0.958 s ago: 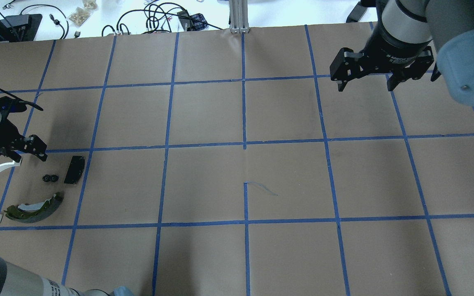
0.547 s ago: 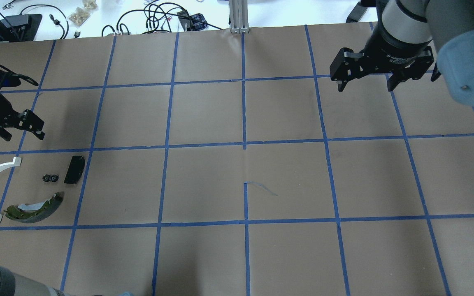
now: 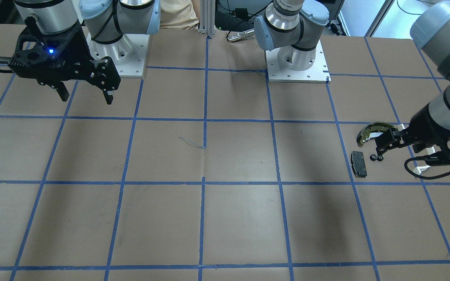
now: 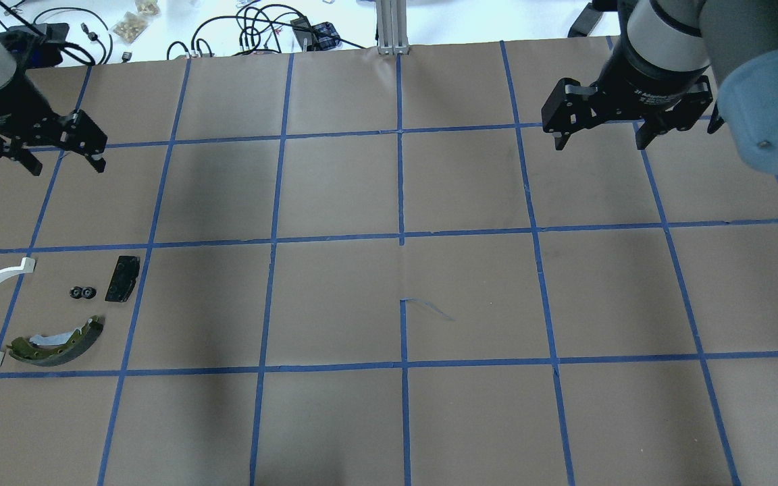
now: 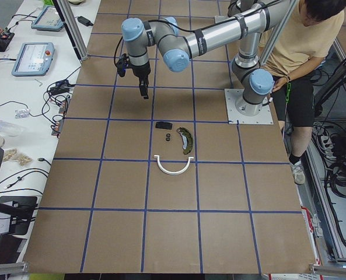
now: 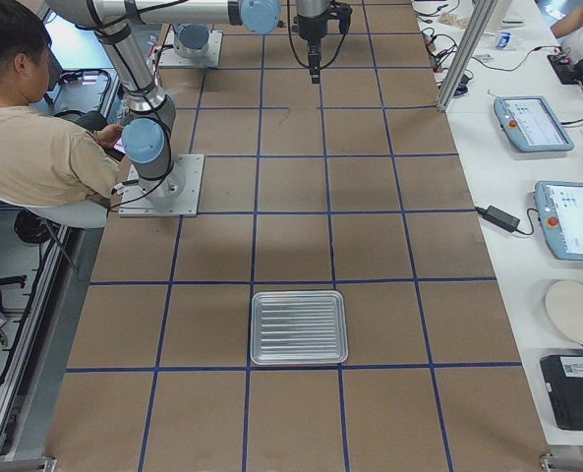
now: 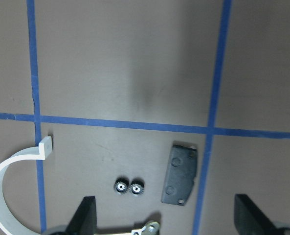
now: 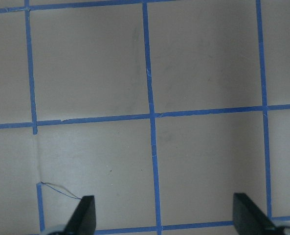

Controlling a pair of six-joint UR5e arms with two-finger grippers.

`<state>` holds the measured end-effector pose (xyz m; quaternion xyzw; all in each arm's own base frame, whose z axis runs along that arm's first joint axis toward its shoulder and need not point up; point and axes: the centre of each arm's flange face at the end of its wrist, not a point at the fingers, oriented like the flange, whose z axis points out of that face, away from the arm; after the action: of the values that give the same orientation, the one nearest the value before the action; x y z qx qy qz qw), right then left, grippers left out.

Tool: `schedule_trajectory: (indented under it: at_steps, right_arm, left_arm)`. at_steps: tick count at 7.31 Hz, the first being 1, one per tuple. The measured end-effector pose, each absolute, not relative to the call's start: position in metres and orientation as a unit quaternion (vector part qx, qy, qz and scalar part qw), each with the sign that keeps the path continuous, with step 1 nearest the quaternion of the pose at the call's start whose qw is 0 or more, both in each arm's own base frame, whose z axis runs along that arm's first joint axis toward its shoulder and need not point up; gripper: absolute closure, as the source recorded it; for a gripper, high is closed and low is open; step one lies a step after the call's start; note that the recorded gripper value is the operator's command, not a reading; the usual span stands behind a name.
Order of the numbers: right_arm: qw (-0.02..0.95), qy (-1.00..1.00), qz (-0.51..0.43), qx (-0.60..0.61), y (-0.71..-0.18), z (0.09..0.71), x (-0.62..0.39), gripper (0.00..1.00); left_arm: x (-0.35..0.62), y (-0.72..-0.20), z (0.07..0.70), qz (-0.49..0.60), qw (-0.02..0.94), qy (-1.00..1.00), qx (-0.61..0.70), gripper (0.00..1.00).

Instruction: Place bearing gear from tray to pile

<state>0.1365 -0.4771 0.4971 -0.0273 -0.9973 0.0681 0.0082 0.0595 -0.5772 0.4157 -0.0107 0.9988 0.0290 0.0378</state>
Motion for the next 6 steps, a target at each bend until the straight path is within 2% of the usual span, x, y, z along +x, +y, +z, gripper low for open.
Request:
schedule_trajectory:
  at_steps: [3,6]
  right_arm:
    - [0.008,-0.997,0.068,-0.027,-0.477,0.497,0.137,0.00]
    - [0.008,-0.997,0.068,-0.027,-0.477,0.497,0.136,0.00]
  left_arm:
    - [-0.050,-0.551,0.459,0.009,0.010,1.000,0.025,0.00]
    - [-0.112,-0.522,0.459,0.011,-0.004,0.999,0.031,0.00]
